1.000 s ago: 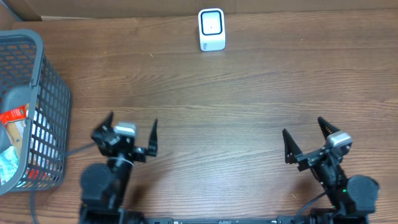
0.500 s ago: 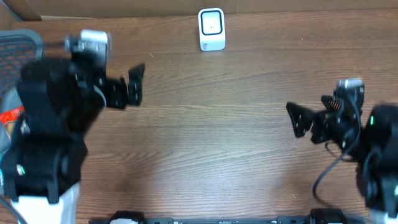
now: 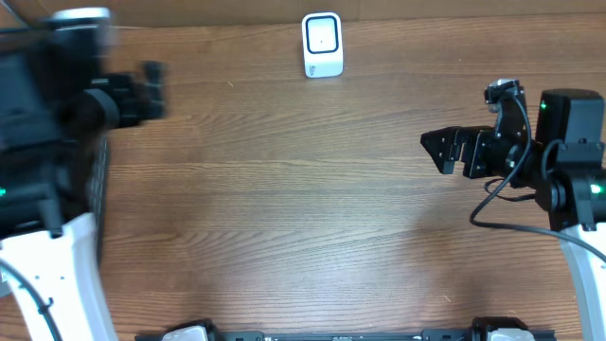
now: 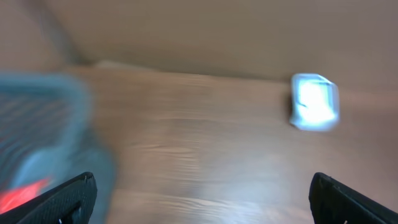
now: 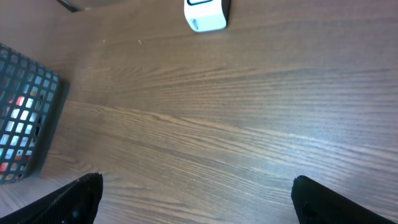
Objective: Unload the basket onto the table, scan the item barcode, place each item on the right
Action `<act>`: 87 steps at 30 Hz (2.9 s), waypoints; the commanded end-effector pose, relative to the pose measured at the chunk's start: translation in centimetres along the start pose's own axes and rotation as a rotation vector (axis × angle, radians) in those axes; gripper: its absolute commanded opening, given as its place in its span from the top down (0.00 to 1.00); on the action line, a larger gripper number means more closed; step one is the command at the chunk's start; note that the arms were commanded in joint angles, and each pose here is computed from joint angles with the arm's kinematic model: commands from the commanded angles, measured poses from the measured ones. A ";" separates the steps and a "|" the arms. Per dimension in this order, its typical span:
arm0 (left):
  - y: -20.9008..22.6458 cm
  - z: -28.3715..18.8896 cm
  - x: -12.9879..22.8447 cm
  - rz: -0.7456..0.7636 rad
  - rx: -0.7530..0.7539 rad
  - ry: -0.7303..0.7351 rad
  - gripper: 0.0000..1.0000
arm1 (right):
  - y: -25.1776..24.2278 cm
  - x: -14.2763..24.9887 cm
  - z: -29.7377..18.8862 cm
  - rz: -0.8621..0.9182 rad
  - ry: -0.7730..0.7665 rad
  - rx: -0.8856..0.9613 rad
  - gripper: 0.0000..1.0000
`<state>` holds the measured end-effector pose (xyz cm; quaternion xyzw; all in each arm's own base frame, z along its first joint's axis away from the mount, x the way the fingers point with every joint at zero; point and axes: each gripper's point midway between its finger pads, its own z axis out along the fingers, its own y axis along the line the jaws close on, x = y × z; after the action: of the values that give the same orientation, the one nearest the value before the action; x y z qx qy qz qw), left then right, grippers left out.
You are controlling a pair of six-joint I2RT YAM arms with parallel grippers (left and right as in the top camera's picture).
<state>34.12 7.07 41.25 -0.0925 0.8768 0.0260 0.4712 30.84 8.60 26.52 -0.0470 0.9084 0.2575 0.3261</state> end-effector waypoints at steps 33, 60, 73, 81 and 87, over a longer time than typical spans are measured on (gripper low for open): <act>28.6 15.7 18.8 -0.598 -0.366 0.529 0.00 | -0.5 1.5 -0.1 0.044 0.073 0.030 0.00; 26.3 20.9 31.7 -0.464 -0.485 0.867 0.62 | -1.1 2.0 -0.1 0.054 0.090 0.065 0.00; 25.2 16.5 13.3 -0.491 -0.329 0.557 0.96 | -1.1 2.0 -0.1 0.054 0.090 0.065 0.00; 16.0 4.5 -2.5 -0.323 -0.174 0.125 0.96 | -1.1 2.0 -0.1 0.058 0.091 0.065 0.01; 3.4 1.4 -4.3 -0.141 0.071 0.094 0.96 | -1.1 1.9 -0.1 0.057 0.089 0.065 0.01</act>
<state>36.79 18.92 41.04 -0.2255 0.8868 0.0140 0.4032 29.18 7.85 24.13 -0.0225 0.9338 0.2373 0.2669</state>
